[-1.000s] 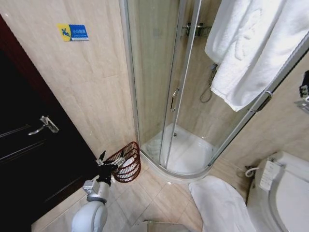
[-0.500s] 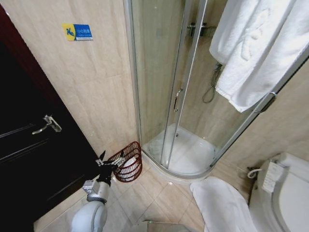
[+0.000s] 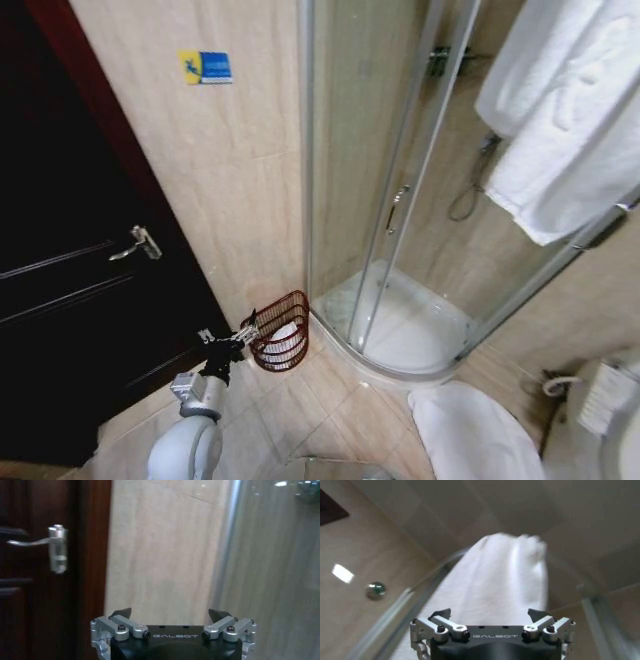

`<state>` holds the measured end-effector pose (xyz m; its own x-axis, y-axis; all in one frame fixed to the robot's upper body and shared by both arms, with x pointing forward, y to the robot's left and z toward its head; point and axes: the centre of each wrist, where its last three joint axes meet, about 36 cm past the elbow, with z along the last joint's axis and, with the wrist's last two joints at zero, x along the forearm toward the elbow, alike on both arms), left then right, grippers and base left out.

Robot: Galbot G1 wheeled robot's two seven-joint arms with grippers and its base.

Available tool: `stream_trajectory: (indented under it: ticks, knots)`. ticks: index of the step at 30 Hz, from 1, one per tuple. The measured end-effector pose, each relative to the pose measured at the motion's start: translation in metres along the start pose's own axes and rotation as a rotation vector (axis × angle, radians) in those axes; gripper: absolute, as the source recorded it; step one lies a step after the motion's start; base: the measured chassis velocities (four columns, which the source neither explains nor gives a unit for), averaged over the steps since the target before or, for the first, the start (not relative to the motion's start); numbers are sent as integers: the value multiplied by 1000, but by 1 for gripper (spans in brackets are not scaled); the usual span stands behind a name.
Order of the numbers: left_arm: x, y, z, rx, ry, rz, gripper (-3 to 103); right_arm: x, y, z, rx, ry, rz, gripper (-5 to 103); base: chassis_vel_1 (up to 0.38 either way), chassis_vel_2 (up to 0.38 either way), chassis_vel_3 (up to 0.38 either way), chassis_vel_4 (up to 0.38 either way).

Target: Discard the used towel into the hamper.

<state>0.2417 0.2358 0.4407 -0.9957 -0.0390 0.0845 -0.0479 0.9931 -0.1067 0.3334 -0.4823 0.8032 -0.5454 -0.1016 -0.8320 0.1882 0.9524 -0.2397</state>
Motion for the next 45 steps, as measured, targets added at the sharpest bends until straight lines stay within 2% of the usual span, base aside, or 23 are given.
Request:
stream_trajectory:
  ticks: [2,6,10,19,21,24,26,32,45]
  knots:
    - [0,0,0,0,0,0,100,-21,3,-3,-30,5,-26,100,111,128,86,107]
    - [0,0,0,0,0,0,100,-42,0,-20,-35,8,-26,100,146,141,130,113]
    - [0,0,0,0,0,0,100,-67,-12,-50,17,8,10,100,119,109,118,98]
    - [0,0,0,0,0,0,100,-79,-23,-70,117,-12,86,100,23,21,25,29]
    - [0,0,0,0,0,0,100,-87,-33,-77,147,-18,108,100,0,0,0,0]
    - [0,0,0,0,0,0,100,-96,-45,-82,138,-5,116,100,0,0,0,0]
    - [0,0,0,0,0,0,100,-110,-65,-87,152,14,128,100,0,0,0,0]
    - [0,0,0,0,0,0,100,-131,-86,-103,154,41,131,100,0,0,0,0]
    - [0,0,0,0,0,0,100,-143,-84,-107,134,76,121,100,0,0,0,0]
